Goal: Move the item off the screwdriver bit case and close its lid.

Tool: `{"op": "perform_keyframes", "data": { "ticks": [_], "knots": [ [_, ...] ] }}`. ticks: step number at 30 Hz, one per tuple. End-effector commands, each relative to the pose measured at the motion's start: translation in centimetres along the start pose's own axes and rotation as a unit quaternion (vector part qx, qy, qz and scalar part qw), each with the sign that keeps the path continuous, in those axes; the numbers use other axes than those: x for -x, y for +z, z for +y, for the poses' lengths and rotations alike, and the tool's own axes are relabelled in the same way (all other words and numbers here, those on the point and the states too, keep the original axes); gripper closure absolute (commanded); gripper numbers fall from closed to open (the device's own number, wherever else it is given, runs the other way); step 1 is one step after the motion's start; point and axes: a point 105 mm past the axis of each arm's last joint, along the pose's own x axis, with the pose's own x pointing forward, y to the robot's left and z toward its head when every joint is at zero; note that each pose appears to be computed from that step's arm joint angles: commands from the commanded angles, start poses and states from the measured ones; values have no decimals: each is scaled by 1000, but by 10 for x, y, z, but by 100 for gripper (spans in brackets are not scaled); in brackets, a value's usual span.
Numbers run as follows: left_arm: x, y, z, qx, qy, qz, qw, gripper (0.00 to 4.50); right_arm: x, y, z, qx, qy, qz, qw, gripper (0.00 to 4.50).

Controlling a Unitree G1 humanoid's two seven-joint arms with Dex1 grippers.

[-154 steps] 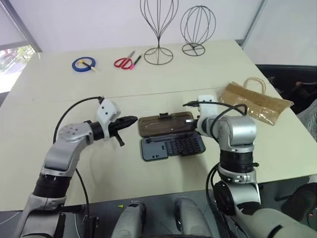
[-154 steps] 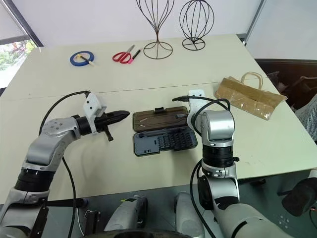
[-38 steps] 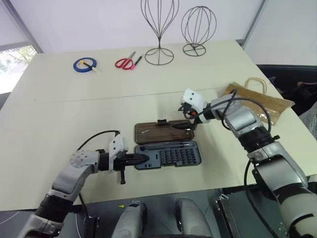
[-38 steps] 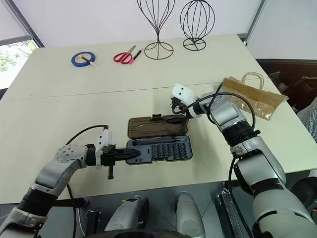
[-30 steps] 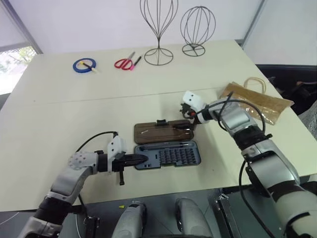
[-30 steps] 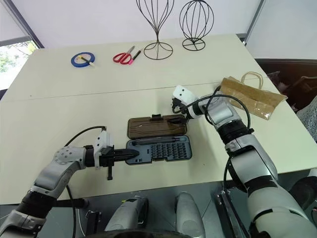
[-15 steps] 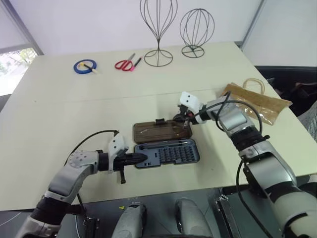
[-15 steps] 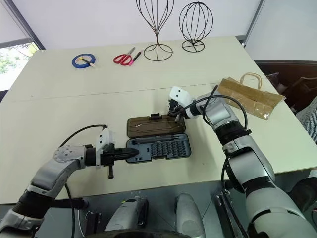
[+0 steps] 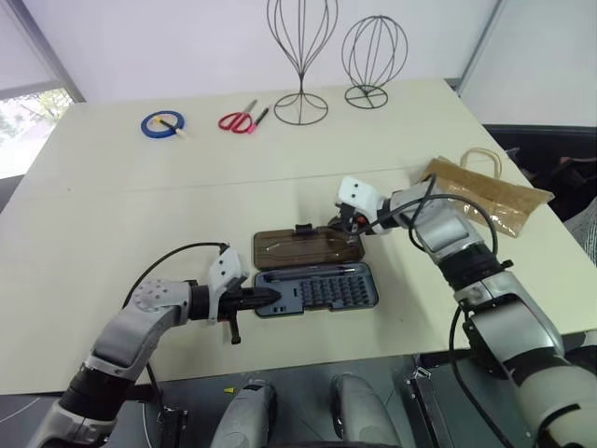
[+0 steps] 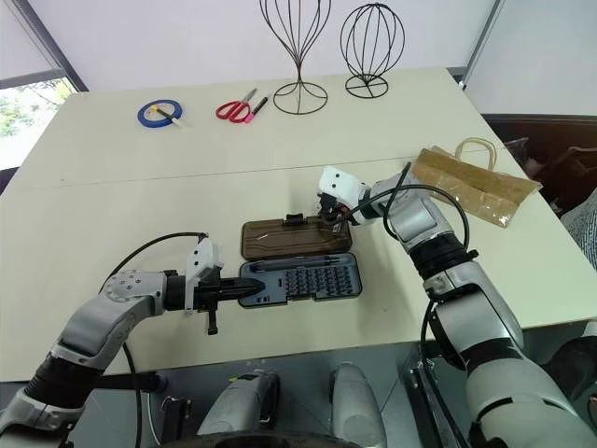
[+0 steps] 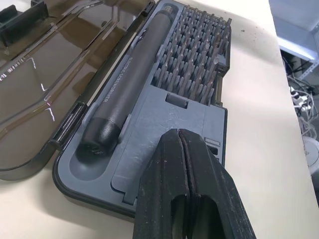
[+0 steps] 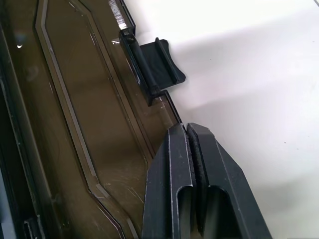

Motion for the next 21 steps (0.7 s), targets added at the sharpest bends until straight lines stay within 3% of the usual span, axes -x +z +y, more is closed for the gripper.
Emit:
{"op": "perform_keyframes", "data": {
  "ticks": [1, 4, 12, 16, 18, 21],
  "knots": [
    [1, -7, 2, 3, 3, 13, 1000, 450, -4, -8, -2, 7, 7, 27, 1000, 358],
    [1, -8, 2, 2, 5, 11, 1000, 450, -7, -5, -7, 26, 14, 41, 999, 214],
    [-2, -14, 3, 0, 11, 7, 1000, 450, -13, 1, -20, 40, 33, 73, 996, 214],
    [-4, -14, 4, -2, 19, 2, 1000, 450, -15, -3, -19, 34, 49, 92, 994, 341],
    [-4, -15, 4, -2, 23, 1, 1000, 450, -17, -6, -16, 35, 58, 100, 993, 448],
    [-4, -16, 3, -2, 27, -1, 1000, 450, -19, -11, -11, 37, 74, 109, 991, 448]
  ]
}}
